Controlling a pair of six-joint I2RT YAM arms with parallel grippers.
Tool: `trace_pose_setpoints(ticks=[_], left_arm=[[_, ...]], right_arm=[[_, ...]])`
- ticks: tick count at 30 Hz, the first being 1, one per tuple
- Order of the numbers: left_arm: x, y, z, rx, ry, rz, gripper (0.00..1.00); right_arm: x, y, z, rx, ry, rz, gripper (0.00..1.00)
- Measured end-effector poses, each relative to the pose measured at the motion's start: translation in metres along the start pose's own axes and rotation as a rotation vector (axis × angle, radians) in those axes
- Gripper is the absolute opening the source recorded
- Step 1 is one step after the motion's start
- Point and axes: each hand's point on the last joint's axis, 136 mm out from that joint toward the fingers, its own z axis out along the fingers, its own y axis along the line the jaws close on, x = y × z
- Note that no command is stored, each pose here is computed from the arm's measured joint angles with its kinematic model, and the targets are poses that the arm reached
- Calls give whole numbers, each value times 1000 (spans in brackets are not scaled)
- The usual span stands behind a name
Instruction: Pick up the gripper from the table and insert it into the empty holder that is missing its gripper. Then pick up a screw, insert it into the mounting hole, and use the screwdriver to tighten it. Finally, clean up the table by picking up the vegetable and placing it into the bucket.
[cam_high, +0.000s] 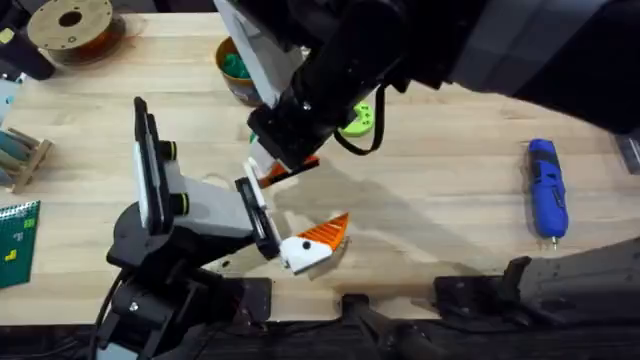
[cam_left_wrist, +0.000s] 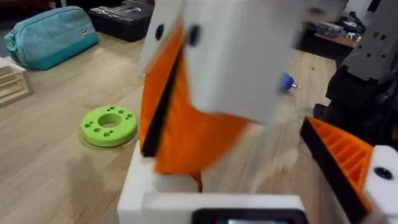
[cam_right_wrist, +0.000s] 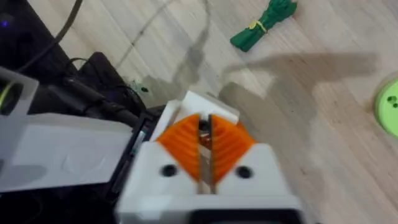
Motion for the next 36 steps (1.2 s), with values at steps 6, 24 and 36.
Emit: trace_pose_setpoints(ticks=[6, 24, 36], left_arm=[[0, 0, 0, 0, -1, -1, 987], [0, 0, 0, 1, -1, 15, 987], [0, 0, 0, 1, -1, 16, 943]], right_arm=[[3, -2, -4, 2, 8, 0, 841], [26, -63, -105, 102, -170, 184, 877], [119, -52, -100, 23, -215, 309, 878]])
